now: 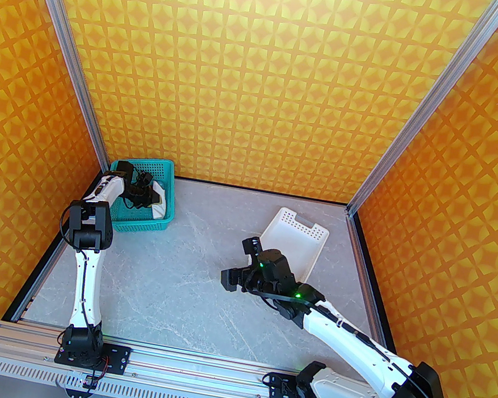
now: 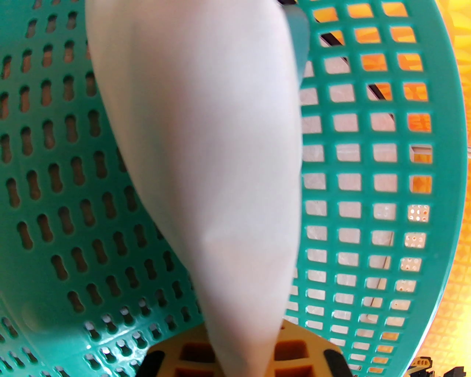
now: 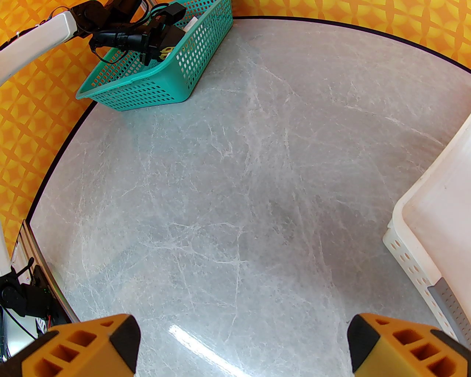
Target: Place the utensils on the paper napkin and roll it up
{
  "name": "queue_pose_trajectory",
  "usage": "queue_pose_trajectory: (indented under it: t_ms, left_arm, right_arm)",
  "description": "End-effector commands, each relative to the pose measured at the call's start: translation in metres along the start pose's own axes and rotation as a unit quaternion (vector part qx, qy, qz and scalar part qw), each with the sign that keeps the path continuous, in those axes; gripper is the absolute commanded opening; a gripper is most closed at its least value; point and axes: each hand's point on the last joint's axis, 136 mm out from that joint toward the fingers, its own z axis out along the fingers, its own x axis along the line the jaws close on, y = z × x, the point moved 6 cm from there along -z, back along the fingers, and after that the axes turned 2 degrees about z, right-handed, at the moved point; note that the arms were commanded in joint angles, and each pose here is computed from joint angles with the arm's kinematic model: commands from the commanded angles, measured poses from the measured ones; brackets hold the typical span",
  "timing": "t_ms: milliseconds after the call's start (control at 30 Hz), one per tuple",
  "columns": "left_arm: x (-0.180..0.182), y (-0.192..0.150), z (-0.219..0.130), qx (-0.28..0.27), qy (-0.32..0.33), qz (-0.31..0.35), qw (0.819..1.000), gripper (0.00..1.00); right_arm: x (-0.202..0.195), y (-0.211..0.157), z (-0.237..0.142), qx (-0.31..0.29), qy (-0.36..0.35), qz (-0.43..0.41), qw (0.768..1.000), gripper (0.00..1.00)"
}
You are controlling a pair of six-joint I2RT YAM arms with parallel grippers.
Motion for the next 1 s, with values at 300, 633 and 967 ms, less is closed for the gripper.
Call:
queue_pose_trajectory:
  t_ms: [300, 633, 967]
  left_arm:
    - [0.015, -0.016, 0.023, 0.039, 0.024, -0.036, 0.998, 0.00]
    - [0.017, -0.018, 0.022, 0.043, 0.041, -0.033, 0.998, 0.16]
    - [0.009, -0.015, 0.007, 0.039, 0.056, -0.015, 0.998, 0.32]
  right_arm:
    - [0.001, 0.009, -0.001, -0.004, -0.005, 0.009, 1.000, 0.99]
    - [0.000, 0.012, 0.000, -0.002, -0.011, 0.008, 1.000, 0.99]
    - [-0.001, 0.011, 0.001, 0.000, -0.017, 0.007, 1.000, 0.99]
